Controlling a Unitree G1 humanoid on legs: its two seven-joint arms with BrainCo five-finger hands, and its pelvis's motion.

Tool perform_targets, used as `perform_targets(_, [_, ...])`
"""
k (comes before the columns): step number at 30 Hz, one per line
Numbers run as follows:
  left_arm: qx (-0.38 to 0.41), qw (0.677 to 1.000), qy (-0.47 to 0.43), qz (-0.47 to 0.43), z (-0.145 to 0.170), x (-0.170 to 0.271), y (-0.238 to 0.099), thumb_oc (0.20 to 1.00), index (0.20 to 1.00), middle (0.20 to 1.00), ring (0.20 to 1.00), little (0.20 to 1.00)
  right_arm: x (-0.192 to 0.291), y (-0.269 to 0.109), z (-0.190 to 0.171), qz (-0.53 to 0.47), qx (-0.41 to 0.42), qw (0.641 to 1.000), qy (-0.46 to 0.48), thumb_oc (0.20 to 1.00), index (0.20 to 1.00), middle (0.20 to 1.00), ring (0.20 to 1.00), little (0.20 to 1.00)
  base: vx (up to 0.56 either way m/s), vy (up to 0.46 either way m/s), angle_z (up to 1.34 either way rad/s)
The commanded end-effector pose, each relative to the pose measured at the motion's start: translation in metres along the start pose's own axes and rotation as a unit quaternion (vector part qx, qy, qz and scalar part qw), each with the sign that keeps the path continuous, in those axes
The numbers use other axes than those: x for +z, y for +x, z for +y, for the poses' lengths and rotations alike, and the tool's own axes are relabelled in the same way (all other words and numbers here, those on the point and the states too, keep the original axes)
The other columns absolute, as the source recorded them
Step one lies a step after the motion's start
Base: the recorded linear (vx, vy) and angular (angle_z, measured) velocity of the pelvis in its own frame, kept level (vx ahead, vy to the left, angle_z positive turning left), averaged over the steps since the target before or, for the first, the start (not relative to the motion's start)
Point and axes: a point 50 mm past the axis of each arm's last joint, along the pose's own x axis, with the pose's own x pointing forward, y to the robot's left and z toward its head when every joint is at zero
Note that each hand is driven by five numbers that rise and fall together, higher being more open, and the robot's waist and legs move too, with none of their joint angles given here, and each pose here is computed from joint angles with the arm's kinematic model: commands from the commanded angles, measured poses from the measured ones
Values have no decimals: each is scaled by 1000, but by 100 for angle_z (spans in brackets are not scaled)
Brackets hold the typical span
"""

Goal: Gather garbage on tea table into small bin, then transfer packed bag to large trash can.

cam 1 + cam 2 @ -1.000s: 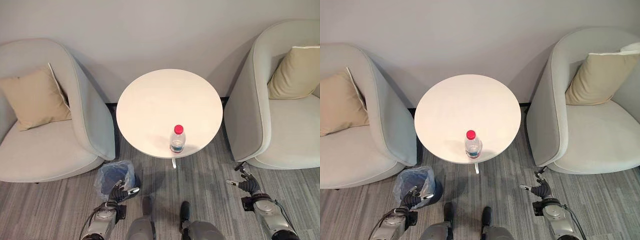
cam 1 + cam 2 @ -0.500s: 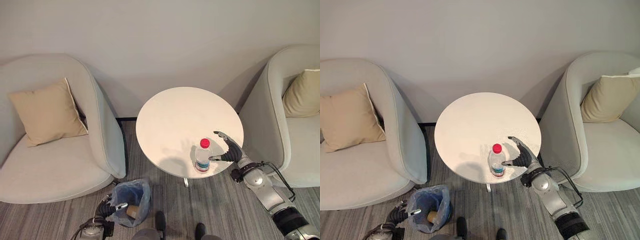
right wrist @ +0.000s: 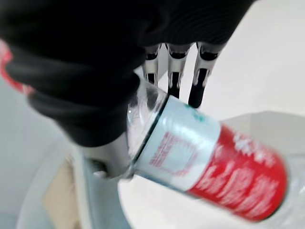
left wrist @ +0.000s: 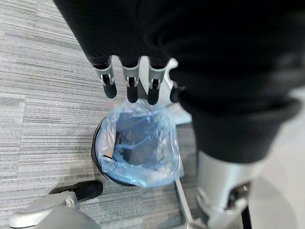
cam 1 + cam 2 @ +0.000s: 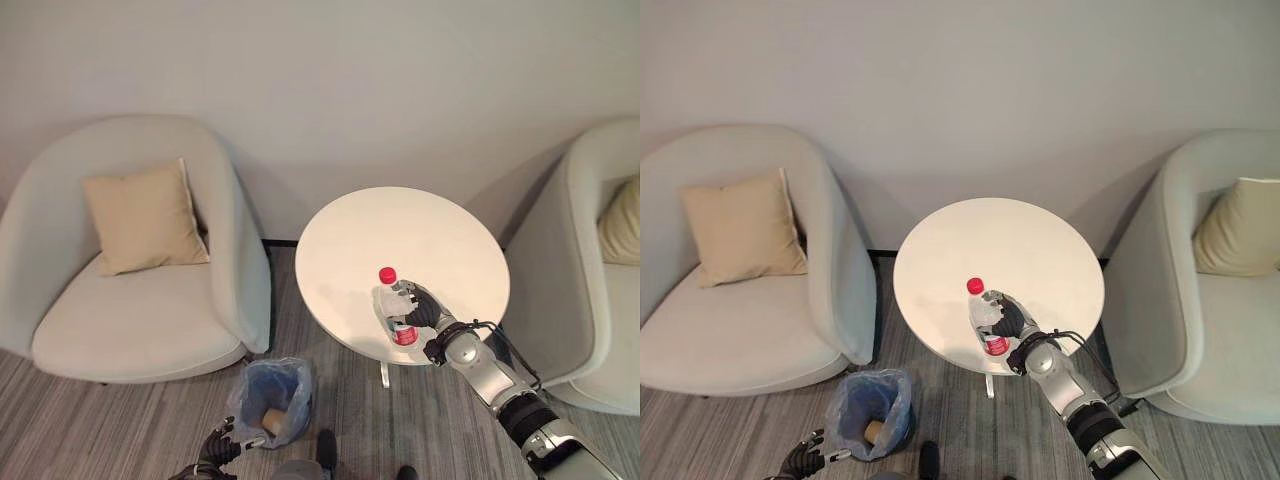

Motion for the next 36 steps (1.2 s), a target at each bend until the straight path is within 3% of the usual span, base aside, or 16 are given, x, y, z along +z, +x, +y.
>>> perform_targets(1, [19, 999, 18, -33, 14, 25, 10, 1000, 1000, 1000, 1000, 1000, 27, 8, -30, -64, -55, 996, 3, 200, 200, 200, 200, 200, -49, -21, 22])
perform_targets(17, [6, 999, 10, -41, 5, 32, 12, 1000, 1000, 1000, 1000, 1000, 32, -30, -56, -124, -129, 979, 95, 200, 200, 200, 200, 200, -102, -37, 24])
perform_targets(24, [3, 998, 23, -54, 0, 41, 14, 1000, 1000, 1000, 1000, 1000, 27, -40, -72, -120, -169, 975, 83, 200, 200, 200, 200, 200, -6, 113, 90])
perform_targets(36, [37, 997, 15, -69, 19, 53, 17, 1000, 1000, 1000, 1000, 1000, 54, -31, -61, -168, -139, 972, 93, 200, 200, 200, 200, 200, 107, 171, 20])
